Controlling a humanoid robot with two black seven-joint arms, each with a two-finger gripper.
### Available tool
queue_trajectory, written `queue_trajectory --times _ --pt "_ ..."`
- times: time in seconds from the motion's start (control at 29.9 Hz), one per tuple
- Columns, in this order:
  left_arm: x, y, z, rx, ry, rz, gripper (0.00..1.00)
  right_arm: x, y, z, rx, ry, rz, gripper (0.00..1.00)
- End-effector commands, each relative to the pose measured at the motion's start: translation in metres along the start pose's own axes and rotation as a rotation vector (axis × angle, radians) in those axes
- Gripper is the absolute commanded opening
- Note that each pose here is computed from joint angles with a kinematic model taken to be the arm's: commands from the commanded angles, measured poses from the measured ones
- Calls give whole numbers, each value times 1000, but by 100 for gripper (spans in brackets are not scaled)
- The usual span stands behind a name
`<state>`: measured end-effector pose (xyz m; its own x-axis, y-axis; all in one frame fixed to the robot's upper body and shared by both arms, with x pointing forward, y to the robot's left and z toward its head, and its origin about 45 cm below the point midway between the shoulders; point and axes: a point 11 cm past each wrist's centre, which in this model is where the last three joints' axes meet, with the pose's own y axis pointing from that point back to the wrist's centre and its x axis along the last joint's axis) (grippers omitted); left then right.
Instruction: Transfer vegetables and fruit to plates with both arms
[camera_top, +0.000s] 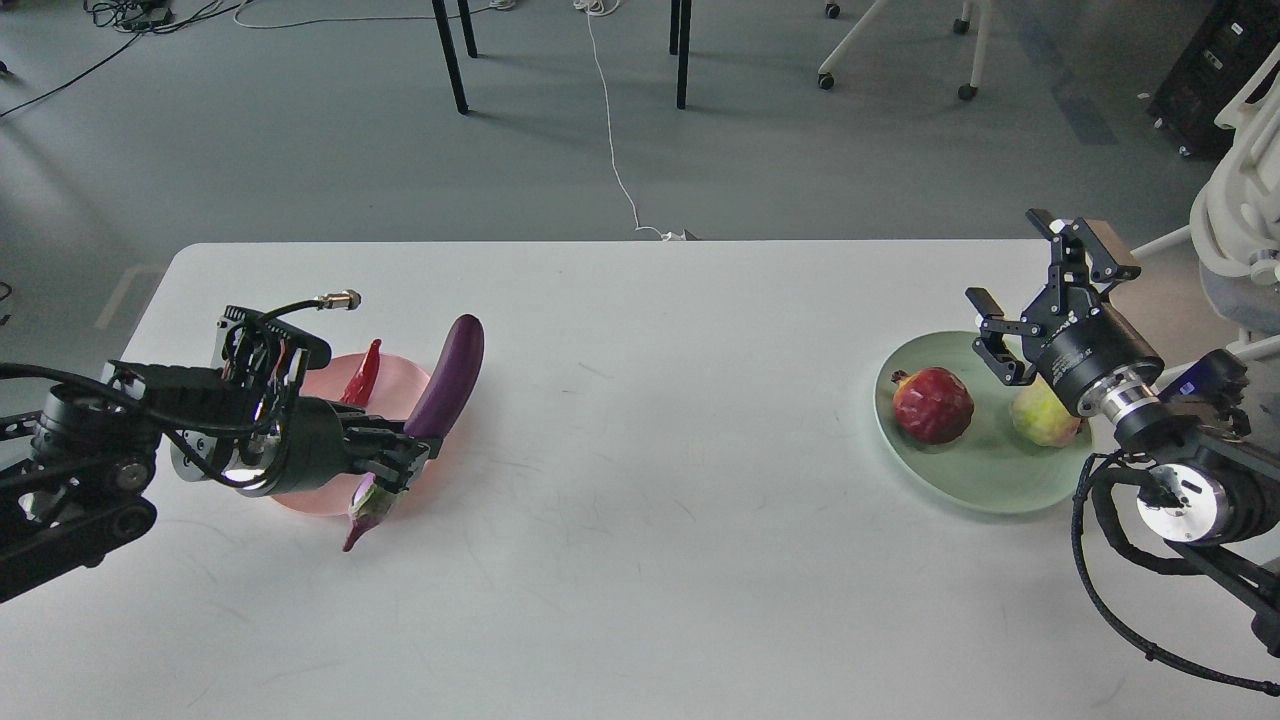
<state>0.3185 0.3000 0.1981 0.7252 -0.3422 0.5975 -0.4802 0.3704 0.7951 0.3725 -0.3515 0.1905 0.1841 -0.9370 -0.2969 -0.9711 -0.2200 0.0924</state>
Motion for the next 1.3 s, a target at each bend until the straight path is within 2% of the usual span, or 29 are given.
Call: queue_trajectory --times 0.0,0.27,0.4,0.5,0.6,0.64,0.97,1.17,1.27 --pt "-3 -3 -16 30 18 -8 10 0 0 0 0 1 -1 98" --pt "-11 -6 -36 54 58 -25 17 0 0 0 1 0 0 98" --pt "-13 -5 -35 34 60 -34 32 0 0 0 1 0 0 98" --pt "-14 -4 -35 26 64 -37 50 0 0 0 1 0 0 98" --pt "-15 -4 -37 12 68 -35 81 1 0 -1 2 1 1 98" --pt "-15 -4 -37 12 69 -35 99 1 0 -1 2 1 1 98" --pt "6 3 -38 -28 93 45 100 1 0 -1 1 2 2 98" --pt "49 13 -33 -108 228 279 100 0 -3 -5 9 10 -3 98" --pt "79 11 -14 -241 430 431 100 -2 -7 -12 27 9 -5 98"
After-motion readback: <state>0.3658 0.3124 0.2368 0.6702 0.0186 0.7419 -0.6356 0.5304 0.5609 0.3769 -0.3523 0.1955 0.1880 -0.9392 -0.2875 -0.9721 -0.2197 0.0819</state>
